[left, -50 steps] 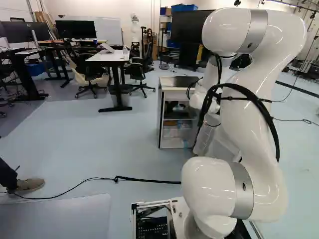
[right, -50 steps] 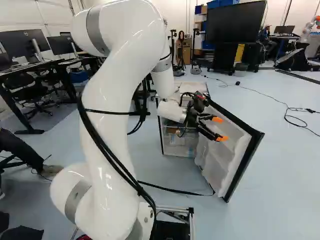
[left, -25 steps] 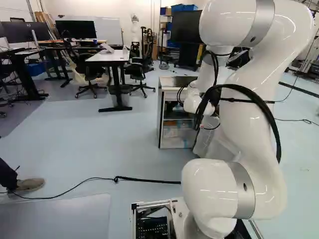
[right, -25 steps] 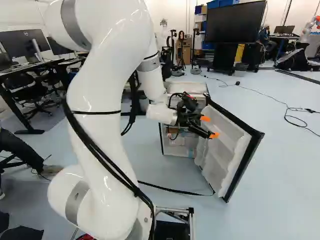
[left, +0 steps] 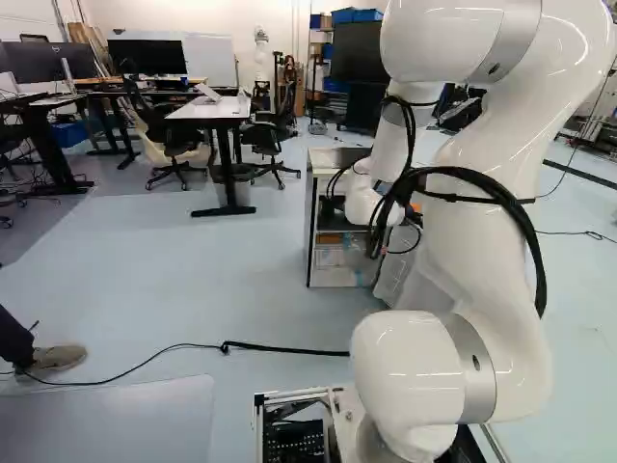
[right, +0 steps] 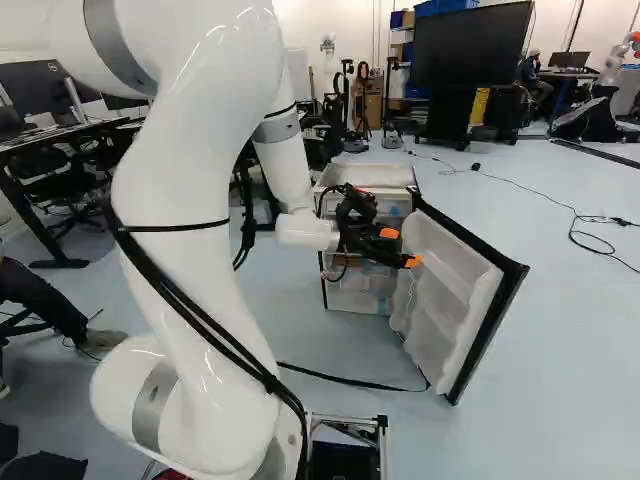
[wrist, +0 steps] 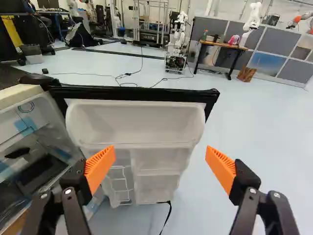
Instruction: Open the fridge door
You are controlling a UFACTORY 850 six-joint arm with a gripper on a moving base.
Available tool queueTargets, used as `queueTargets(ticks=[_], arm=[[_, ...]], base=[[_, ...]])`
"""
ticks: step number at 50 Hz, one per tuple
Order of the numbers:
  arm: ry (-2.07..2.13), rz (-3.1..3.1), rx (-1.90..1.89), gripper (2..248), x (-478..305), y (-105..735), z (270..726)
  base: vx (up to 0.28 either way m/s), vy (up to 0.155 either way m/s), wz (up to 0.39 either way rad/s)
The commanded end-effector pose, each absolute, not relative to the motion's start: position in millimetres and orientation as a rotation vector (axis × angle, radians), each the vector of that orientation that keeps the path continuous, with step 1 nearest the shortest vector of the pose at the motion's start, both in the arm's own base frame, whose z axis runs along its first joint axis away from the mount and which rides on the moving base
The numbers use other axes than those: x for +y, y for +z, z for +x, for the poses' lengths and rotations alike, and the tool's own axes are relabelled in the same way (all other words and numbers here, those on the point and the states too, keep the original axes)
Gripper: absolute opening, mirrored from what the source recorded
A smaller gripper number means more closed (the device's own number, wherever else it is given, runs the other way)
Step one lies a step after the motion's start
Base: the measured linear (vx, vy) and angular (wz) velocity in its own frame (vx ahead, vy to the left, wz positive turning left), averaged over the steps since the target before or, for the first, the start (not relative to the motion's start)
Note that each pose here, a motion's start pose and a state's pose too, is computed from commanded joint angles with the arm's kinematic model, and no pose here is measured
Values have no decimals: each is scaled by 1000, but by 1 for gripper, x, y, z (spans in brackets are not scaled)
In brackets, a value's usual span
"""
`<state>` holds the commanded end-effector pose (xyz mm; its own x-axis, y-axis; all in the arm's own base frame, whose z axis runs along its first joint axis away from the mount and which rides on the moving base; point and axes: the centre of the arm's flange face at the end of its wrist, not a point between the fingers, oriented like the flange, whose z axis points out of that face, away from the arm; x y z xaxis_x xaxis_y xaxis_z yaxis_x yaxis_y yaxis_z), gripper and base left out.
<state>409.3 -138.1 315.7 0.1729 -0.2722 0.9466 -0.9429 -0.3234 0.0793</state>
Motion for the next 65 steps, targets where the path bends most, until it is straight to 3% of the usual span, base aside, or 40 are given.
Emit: queueTargets(ticks=[65], arm=[[1387,1925,-991,247,-111,341,392]], base=[[0,0,0]])
